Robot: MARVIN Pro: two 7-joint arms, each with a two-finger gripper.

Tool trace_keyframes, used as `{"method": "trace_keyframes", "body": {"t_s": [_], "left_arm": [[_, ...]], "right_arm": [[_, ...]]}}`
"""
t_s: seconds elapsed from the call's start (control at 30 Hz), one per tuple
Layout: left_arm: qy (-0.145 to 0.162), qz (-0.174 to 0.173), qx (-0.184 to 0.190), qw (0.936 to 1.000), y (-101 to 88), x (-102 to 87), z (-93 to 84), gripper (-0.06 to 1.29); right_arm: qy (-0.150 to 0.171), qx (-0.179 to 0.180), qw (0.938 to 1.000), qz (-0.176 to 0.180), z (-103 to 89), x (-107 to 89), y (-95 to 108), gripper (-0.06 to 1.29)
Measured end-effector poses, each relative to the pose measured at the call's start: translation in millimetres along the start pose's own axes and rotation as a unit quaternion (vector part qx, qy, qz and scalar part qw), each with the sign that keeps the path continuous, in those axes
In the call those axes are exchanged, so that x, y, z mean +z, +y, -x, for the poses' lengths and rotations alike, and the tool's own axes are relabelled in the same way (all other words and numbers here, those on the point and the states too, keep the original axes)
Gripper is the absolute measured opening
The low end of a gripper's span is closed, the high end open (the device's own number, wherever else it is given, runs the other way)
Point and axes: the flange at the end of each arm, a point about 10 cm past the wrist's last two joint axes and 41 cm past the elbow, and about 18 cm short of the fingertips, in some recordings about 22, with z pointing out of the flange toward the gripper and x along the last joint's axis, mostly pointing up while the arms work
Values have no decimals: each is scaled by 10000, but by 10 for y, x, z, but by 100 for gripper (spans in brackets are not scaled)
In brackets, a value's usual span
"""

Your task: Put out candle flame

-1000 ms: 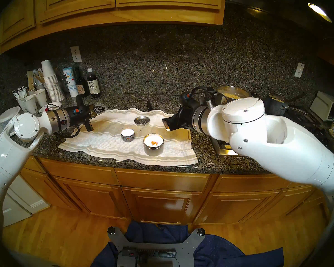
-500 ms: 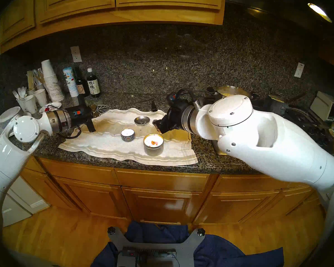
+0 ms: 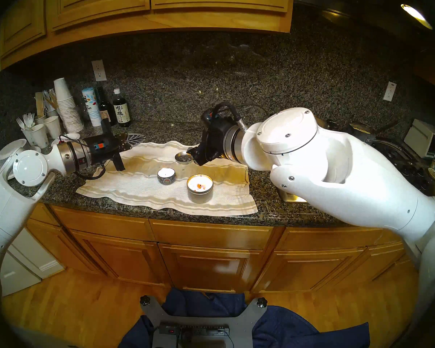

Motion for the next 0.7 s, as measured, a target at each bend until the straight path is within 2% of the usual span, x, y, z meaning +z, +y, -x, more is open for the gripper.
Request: {"method": "trace_keyframes", "body": {"t_s": [0.2, 0.47, 0.7], "left_arm": [[-8, -33, 24, 10000, -9, -13, -10, -2], [-10, -40, 136, 9999, -17, -24, -45, -2], [-29, -10, 337, 9994, -10, -50, -102, -2]], "right_arm": [[8, -24, 10000, 7, -57, -9, 12, 124], [-57, -269, 9996, 53, -30, -24, -49, 124], [-44, -452, 9988, 168, -19, 115, -73, 124]]}}
